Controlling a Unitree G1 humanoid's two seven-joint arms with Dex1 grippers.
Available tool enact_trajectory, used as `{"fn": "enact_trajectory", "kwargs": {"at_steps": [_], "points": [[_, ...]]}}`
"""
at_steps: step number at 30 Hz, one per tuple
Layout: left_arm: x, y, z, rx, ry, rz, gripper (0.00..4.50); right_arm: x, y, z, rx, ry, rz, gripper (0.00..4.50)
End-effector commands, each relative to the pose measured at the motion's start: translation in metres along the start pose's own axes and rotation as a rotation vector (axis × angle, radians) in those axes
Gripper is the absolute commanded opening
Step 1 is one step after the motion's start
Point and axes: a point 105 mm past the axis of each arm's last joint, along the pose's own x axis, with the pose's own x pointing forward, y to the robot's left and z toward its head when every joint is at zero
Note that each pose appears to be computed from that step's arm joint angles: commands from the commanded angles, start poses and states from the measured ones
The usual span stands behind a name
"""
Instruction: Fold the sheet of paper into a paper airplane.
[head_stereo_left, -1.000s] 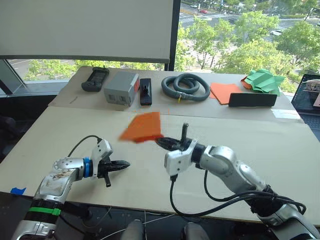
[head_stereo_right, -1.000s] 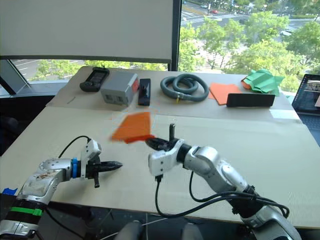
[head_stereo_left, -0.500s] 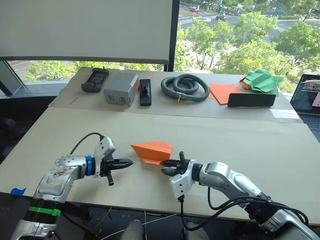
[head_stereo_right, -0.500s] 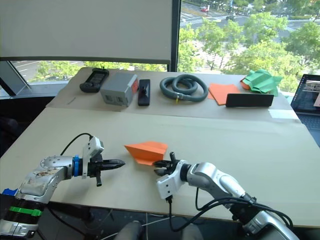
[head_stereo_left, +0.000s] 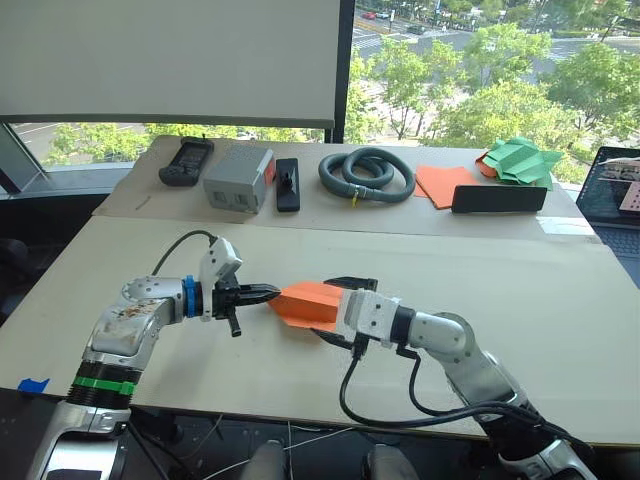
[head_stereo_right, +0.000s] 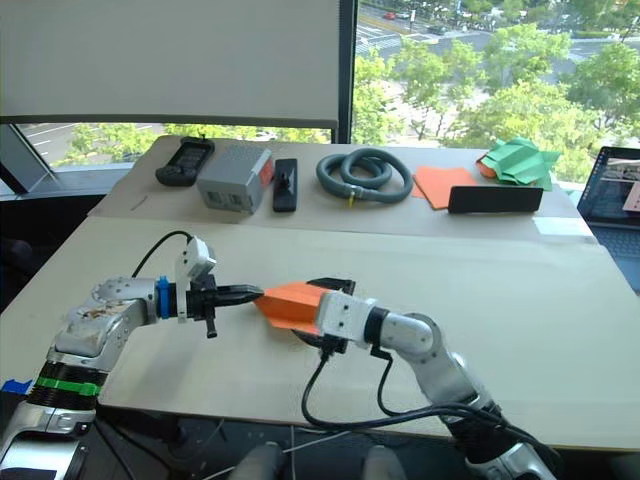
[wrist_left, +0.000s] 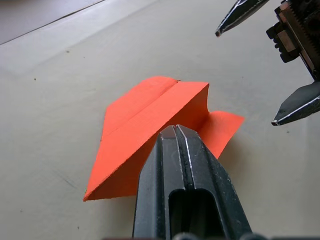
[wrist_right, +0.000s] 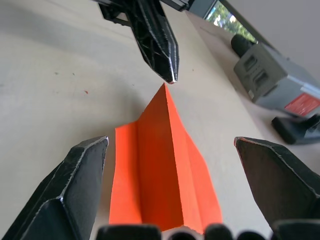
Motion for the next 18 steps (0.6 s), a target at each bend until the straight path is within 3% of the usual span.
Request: {"fn": "enact_trajectory", "kwargs": {"at_steps": [1,11,18], "points": [[0.001,0.002,0.011,0.054,-0.02,-0.003,0.0,0.004,-0.011,0.005,0.158,-0.005,-0.042,3.63],[0.005,0.009,0.012,0.082,-0.014,0.005,0.0,0.016,0.012,-0.015,0.2,0.101,0.023,0.14],[0.012,0.007,0.018,0.097,-0.036,-0.009,0.0,0.018,0.017,-0.045,0.264,0.233,0.012,0.03]]}}
